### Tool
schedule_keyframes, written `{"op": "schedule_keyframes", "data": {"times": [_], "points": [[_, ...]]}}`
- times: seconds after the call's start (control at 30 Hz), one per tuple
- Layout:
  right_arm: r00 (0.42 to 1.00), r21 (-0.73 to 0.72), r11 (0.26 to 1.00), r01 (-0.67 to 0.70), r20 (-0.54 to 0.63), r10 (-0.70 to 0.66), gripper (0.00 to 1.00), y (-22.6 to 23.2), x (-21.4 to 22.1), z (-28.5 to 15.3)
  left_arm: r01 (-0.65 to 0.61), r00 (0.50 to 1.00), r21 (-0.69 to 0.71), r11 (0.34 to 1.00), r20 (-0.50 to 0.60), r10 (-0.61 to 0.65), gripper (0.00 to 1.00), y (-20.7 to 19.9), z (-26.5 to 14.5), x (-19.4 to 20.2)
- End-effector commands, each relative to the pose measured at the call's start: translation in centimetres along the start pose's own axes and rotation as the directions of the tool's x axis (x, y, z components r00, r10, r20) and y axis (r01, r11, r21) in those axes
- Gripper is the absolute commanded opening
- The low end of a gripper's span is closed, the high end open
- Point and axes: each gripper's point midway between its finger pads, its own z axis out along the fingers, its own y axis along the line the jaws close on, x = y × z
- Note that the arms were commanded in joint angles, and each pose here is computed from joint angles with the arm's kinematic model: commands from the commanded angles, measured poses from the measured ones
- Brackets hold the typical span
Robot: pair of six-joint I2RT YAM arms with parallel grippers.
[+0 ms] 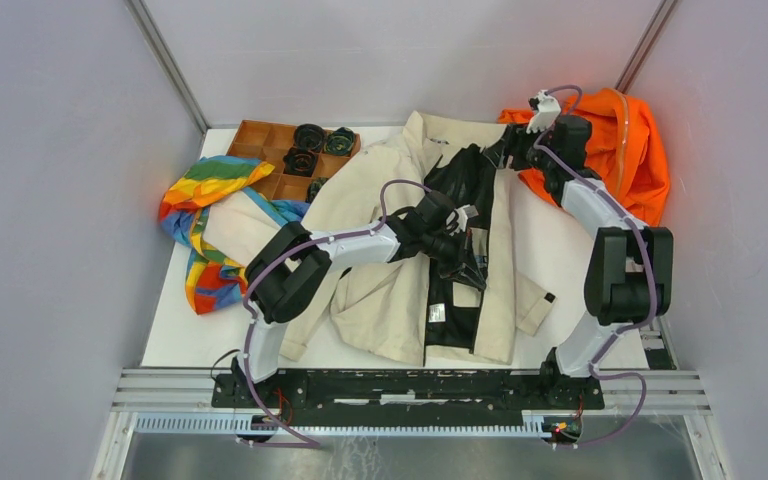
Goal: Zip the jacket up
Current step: Adjust the zipper on the jacket.
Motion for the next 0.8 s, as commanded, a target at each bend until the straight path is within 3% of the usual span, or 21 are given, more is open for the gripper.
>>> {"op": "schedule_keyframes", "data": {"times": [0.0, 0.13, 0.3, 0.5, 0.77], "points": [[0.979, -0.136, 0.970, 0.199, 0.076, -0.190, 0.71, 2.6, -2.6, -3.8, -0.080, 0.997, 0.047, 0.996, -0.006, 0.081, 0.02, -2.1, -0.6, 0.0], [0.949, -0.205, 0.926, 0.316, 0.079, -0.306, 0.77, 4.3, -1.5, -6.5, -0.087, 0.996, 0.051, 0.995, -0.005, 0.088, 0.02, -2.2, -0.6, 0.0], [0.932, -0.202, 0.910, 0.362, 0.058, -0.358, 0.80, 5.0, 0.1, -8.9, -0.094, 0.996, 0.058, 0.994, -0.001, 0.094, 0.02, -2.4, -0.6, -0.1], [0.964, -0.191, 0.958, 0.214, -0.116, -0.239, 0.78, 4.9, 5.5, -10.8, -0.102, 0.995, 0.070, 0.992, 0.005, 0.102, 0.02, -2.6, -0.7, -0.2], [0.975, -0.009, 1.000, 0.016, -0.220, -0.017, 0.75, 3.8, 9.6, -12.3, -0.101, 0.995, 0.085, 0.991, 0.008, 0.101, 0.02, -2.7, -0.6, 0.2]]}}
